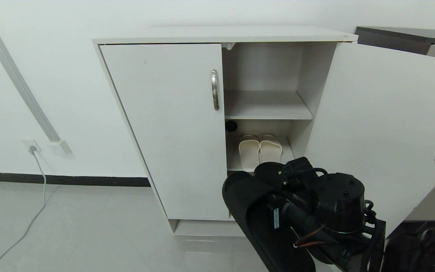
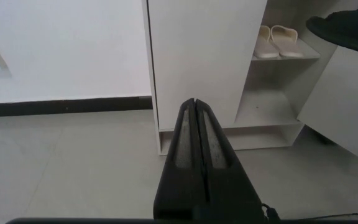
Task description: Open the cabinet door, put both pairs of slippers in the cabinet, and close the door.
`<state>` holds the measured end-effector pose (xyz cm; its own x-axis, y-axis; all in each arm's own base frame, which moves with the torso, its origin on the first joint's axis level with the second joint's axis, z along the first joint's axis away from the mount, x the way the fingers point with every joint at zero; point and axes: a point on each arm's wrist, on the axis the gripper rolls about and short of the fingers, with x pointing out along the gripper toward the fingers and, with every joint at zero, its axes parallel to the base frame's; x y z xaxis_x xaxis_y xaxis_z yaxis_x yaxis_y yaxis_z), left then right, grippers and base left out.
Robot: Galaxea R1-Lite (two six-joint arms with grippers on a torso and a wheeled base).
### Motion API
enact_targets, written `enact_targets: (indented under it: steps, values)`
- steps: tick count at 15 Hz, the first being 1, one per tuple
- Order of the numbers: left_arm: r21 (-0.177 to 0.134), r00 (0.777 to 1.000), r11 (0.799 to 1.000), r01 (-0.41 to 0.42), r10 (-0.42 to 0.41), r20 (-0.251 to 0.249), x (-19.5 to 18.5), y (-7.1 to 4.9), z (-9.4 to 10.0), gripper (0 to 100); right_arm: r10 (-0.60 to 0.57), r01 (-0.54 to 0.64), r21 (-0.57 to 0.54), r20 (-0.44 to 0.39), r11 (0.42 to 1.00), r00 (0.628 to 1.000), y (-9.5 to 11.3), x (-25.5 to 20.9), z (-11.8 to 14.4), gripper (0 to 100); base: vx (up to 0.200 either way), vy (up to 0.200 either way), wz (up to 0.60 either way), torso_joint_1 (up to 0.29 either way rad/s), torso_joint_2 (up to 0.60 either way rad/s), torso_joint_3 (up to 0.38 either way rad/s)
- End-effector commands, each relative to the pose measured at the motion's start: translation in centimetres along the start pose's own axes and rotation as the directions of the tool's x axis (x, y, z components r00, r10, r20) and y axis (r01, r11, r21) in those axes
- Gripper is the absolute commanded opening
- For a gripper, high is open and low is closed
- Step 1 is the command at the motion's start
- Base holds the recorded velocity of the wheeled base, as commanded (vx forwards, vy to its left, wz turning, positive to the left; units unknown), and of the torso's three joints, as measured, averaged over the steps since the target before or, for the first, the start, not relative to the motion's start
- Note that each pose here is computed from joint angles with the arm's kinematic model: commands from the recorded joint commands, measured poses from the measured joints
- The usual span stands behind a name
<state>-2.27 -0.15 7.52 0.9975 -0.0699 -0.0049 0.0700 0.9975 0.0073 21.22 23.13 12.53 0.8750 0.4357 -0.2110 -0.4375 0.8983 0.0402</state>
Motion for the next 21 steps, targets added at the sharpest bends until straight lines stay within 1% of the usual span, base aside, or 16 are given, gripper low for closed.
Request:
enact_targets:
  steps: [1, 5, 7, 8, 9, 10, 11, 12, 14, 16, 17, 18, 19, 20, 21]
  values:
    - [0.0, 1.0, 1.0, 0.001, -0.001, 0.0, 0.0, 0.0, 0.0, 0, 0.005, -0.005, -0.004, -0.008, 1.0, 1.0, 0.0, 0.0, -0.3, 0, 0.0, 0.0, -0.6, -0.002, 0.01, 0.007]
    - [0.0, 1.0, 1.0, 0.001, -0.001, 0.0, 0.0, 0.0, 0.0, 0, 0.001, -0.001, -0.014, -0.012, 1.0, 1.0, 0.1, 0.4, -0.7, 0, 0.0, 0.0, 0.0, 0.0, 0.0, 0.0]
    - [0.0, 1.0, 1.0, -0.001, 0.001, -0.001, 0.0, 0.0, 0.0, 0, -0.006, 0.006, -0.021, 0.002, 1.0, 1.0, 0.3, 1.0, -0.8, 0, 0.0, 0.0, 0.0, 0.0, 0.0, 0.0]
    - [0.002, 1.0, 1.0, 0.001, -0.001, 0.0, 0.0, 0.0, 0.0, 0, -0.014, 0.014, -0.02, 0.016, 1.0, 1.0, 0.5, 1.5, -0.5, 0, 0.0, 0.0, 0.0, 0.0, 0.0, 0.0]
    - [0.003, 1.0, 1.0, 0.001, -0.001, 0.0, 0.0, 0.0, 0.0, 0, -0.081, 0.081, 0.001, 0.05, 0.997, 0.995, 1.0, 2.7, 0.3, 0, 0.0, 0.0, 0.0, 0.0, 0.0, 0.0]
    - [0.003, 1.0, 1.0, 0.001, -0.001, -0.001, 0.0, 0.0, 0.0, 0, -0.17, 0.17, 0.006, 0.058, 0.985, 0.984, 1.3, 3.9, 0.5, 0, 0.0, 0.0, 0.0, 0.0, 0.0, 0.0]
    - [0.003, 1.0, 1.0, -0.001, 0.001, 0.0, 0.0, 0.0, 0.0, 0, -0.204, 0.204, -0.004, 0.04, 0.979, 0.978, 1.6, 4.6, 0.5, 0, 0.0, 0.0, 0.0, 0.0, 0.0, 0.0]
    - [0.003, 1.0, 1.0, 0.002, -0.002, 0.0, 0.0, 0.0, 0.0, 0, -0.217, 0.217, -0.008, 0.005, 0.976, 0.976, 2.1, 4.8, 0.7, 0, 0.0, 0.0, 0.0, 0.0, 0.0, 0.0]
    - [0.005, 1.0, 1.0, 0.001, -0.001, 0.0, 0.0, 0.0, 0.0, 0, -0.322, 0.324, 0.027, -0.055, 0.946, 0.945, 3.2, 5.5, 2.5, 0, 0.0, 0.0, 0.0, 0.0, 0.0, 0.0]
    - [0.003, 1.0, 1.0, -0.001, 0.001, 0.0, 0.0, 0.0, 0.0, 0, -0.351, 0.358, 0.076, -0.09, 0.931, 0.932, 4.2, 5.8, 5.4, 0, 0.0, 0.0, 0.0, 0.0, 0.0, 0.0]
    - [0.003, 1.0, 1.0, 0.001, -0.001, 0.0, 0.0, 0.0, 0.0, 0, -0.367, 0.374, 0.092, -0.087, 0.923, 0.926, 4.3, 5.9, 6.3, 0, 0.0, 0.0, 0.0, 0.0, 0.0, 0.0]
    - [0.002, 1.0, 1.0, 0.001, -0.001, 0.0, 0.0, 0.0, 0.0, 0, -0.417, 0.42, 0.136, -0.05, 0.897, 0.908, 4.5, 6.0, 8.8, 0, 0.0, 0.0, 0.0, 0.0, 0.0, 0.0]
    - [0.002, 1.0, 1.0, 0.001, -0.001, 0.0, 0.0, 0.0, 0.0, 0, -0.426, 0.424, 0.153, -0.019, 0.893, 0.904, 4.5, 5.9, 10.1, 0, 0.0, 0.0, 0.0, 0.0, 0.0, 0.0]
    - [0.002, 1.0, 1.0, 0.001, -0.001, 0.0, 0.0, 0.0, 0.0, 0, -0.426, 0.422, 0.151, -0.004, 0.894, 0.905, 4.5, 5.6, 10.7, 0, 0.0, 0.0, 0.0, 0.0, 0.0, 0.0]
    - [0.002, 1.0, 1.0, 0.001, -0.001, 0.0, 0.0, 0.0, 0.0, 0, -0.426, 0.42, 0.12, 0.022, 0.899, 0.904, 4.2, 5.0, 11.8, 0, 0.0, 0.0, 0.0, 0.0, 0.0, 0.0]
